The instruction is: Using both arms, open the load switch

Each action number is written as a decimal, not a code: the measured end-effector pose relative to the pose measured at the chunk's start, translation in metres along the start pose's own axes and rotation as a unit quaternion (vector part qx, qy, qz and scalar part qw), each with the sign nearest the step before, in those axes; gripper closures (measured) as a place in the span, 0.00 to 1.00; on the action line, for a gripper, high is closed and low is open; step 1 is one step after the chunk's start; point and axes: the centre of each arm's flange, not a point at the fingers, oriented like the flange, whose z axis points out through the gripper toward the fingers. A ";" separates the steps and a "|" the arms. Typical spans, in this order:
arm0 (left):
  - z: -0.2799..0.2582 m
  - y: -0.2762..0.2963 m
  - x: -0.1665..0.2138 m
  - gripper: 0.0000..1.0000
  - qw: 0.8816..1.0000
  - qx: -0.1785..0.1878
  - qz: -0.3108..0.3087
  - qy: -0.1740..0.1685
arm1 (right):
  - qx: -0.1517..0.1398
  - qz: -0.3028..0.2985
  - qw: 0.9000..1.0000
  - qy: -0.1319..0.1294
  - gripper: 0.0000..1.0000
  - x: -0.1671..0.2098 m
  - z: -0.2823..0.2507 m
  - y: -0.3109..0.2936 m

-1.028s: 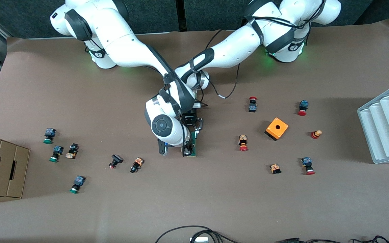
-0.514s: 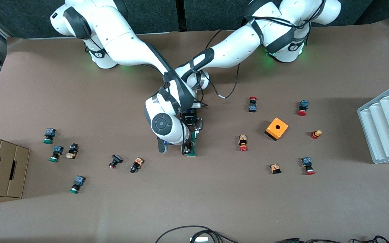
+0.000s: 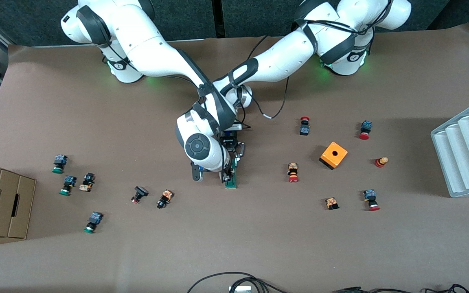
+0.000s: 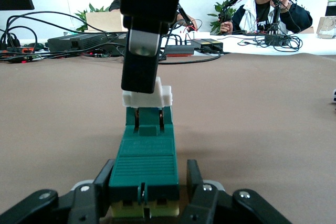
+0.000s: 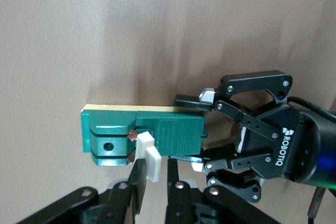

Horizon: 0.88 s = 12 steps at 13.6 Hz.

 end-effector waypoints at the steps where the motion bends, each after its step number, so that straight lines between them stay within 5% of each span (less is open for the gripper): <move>1: 0.000 0.000 0.000 0.40 1.000 0.000 0.000 0.000 | -0.001 -0.002 1.000 0.001 0.77 0.000 0.001 0.002; 12: 0.000 0.000 0.000 0.40 1.000 0.000 0.000 0.000 | -0.002 -0.007 1.000 0.011 0.77 0.001 0.017 0.010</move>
